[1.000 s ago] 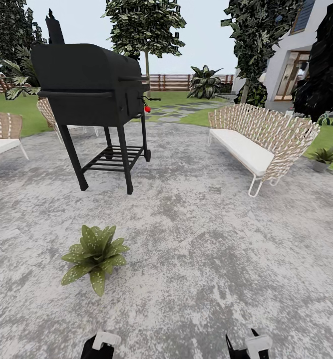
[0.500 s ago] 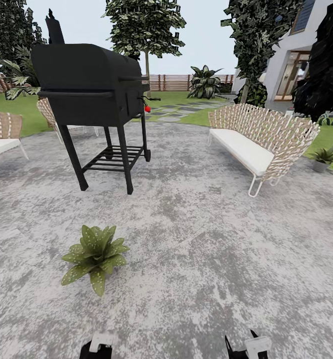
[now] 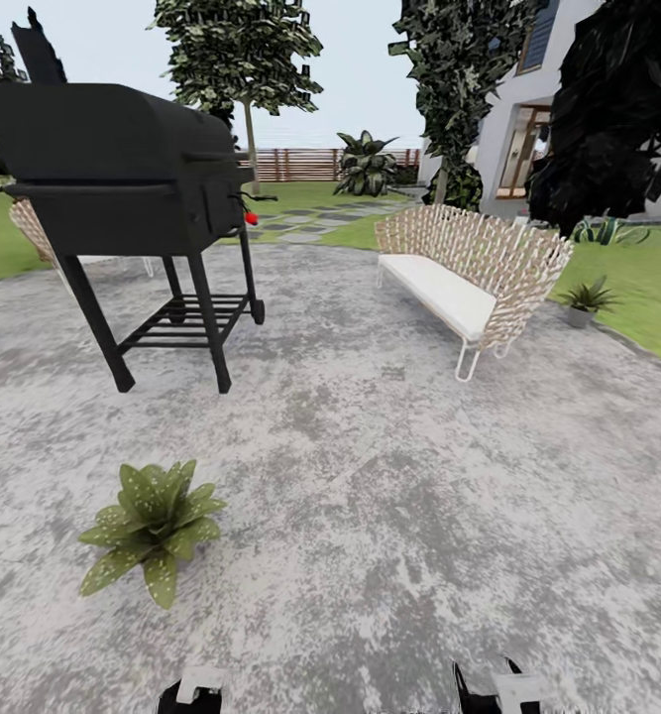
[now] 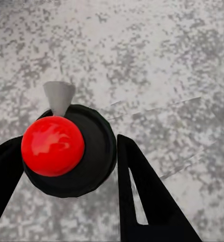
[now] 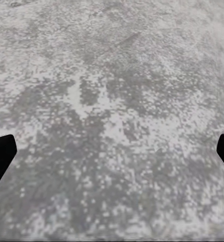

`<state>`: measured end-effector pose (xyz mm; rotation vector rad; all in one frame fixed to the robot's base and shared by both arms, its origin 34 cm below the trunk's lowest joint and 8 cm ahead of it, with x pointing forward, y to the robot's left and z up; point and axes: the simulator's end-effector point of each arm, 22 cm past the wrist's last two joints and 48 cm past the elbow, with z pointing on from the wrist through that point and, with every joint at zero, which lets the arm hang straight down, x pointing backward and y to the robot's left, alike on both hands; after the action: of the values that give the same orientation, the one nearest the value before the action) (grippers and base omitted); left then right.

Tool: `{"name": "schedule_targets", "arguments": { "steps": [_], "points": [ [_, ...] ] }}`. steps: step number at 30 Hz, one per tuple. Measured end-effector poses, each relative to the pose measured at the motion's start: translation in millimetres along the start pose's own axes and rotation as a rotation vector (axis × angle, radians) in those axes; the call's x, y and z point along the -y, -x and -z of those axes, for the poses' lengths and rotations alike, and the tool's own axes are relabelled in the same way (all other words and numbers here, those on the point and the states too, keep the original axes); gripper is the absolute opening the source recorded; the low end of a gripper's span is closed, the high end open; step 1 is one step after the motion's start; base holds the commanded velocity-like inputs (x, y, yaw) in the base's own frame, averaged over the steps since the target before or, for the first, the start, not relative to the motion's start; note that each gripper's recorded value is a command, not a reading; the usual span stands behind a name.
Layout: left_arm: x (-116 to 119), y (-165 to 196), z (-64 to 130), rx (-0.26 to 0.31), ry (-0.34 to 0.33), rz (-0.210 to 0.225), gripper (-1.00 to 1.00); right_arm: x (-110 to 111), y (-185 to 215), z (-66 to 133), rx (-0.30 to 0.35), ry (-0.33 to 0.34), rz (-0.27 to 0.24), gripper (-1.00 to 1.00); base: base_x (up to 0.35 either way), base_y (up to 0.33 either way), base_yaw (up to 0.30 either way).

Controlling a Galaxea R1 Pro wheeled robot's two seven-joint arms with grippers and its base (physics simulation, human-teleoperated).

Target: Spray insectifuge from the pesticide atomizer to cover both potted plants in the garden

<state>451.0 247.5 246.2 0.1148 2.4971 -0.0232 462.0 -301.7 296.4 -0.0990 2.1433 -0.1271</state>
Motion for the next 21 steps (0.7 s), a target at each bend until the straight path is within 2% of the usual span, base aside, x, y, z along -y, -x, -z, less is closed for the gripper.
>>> {"name": "schedule_targets", "arguments": {
  "steps": [11,21],
  "points": [
    [-2.3,-1.0,0.3,-0.002,0.010,0.001,-1.00,0.2,0.0,0.1,0.000,-0.001,-0.002,1.00,0.022,-0.017,-0.300],
    [-2.1,-1.8,0.8,-0.002,0.009,0.000,-1.00,0.1,0.3,0.2,0.001,0.000,-0.002,1.00,0.226,-0.165,-0.300]
  ]
}}
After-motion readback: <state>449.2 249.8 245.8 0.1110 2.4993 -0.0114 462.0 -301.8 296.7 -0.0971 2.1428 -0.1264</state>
